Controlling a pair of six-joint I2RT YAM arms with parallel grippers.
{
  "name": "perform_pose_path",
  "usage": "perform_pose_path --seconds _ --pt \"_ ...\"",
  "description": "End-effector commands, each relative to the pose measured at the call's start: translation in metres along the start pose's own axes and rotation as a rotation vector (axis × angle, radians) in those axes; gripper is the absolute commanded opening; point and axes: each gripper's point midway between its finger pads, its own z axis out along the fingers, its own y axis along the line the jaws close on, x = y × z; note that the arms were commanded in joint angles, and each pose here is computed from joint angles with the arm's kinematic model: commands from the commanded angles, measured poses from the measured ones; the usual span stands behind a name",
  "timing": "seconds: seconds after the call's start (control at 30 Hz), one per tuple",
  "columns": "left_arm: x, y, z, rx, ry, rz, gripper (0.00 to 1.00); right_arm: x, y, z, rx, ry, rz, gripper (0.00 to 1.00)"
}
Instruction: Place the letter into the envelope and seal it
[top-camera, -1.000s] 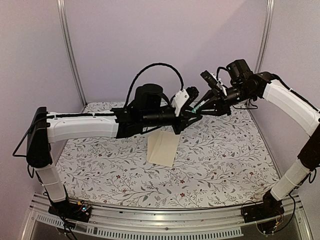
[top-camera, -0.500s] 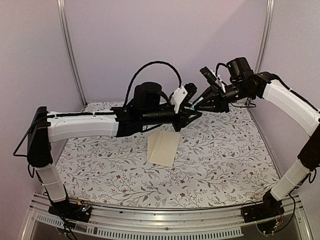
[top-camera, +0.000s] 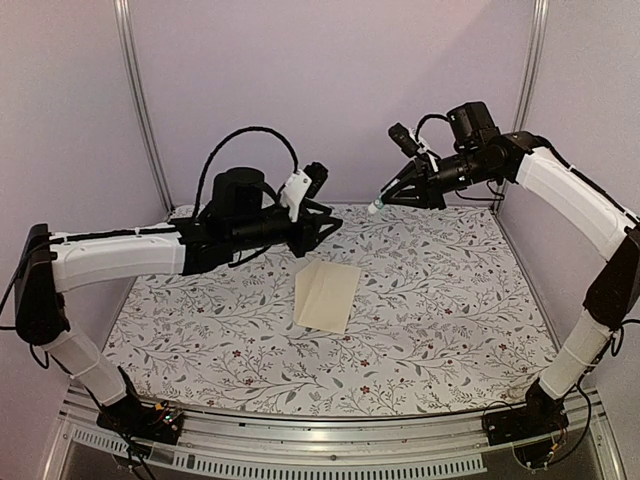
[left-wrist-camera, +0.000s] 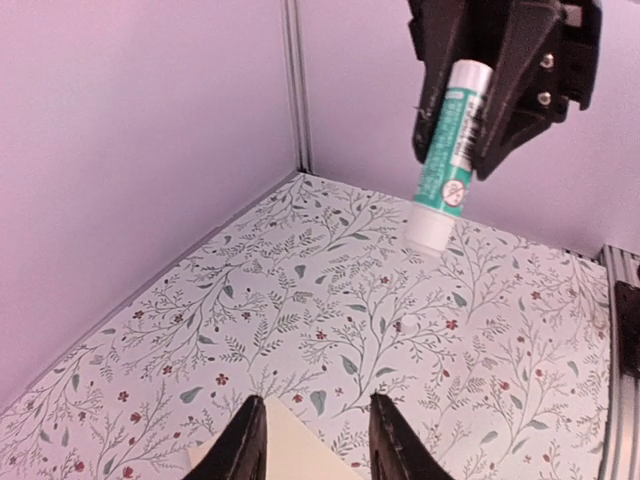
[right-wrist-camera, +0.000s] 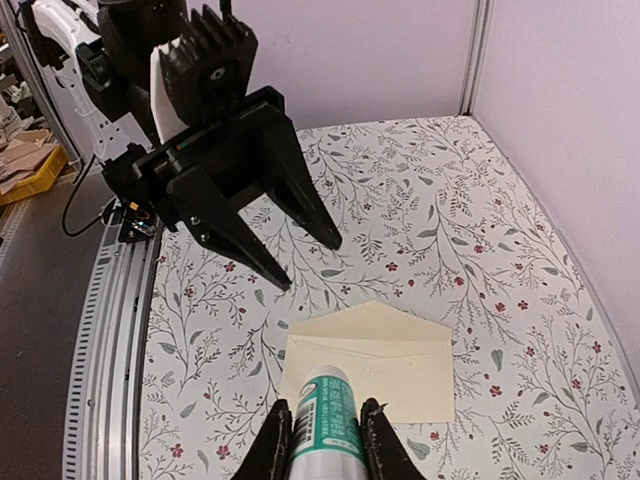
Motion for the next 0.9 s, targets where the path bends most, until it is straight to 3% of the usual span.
perform_pose_path --seconds 0.0,0.23,0.37,0.53,0.67,0.87 --pt "-0.017 0.039 -0.01 -0.079 -0.061 -0.122 0.33 0.0 -0.028 0.001 0.119 0.079 -0.064 0.0" --pt "0.01 0.062 0.021 -0.13 0.046 -0.264 0.22 -0.007 -0.051 0.019 0.129 0.04 -0.017 0.0" --pt "0.05 0.086 0.044 -0.159 0.194 -0.444 0.0 -0.008 -0.055 0.029 0.125 0.004 -0.055 0.0" --pt "0.08 0.09 0.059 -0.04 0.306 -0.495 0.0 0.006 -0.048 0.05 0.124 0.049 -0.122 0.0" --pt "0.121 0.102 0.049 -0.029 0.378 -0.629 0.0 0.017 -0.036 0.074 0.071 0.115 -0.182 0.0" --pt "0.162 0.091 0.058 0.027 0.459 -0.598 0.0 0.026 -0.022 0.094 -0.018 0.123 -0.226 0.0"
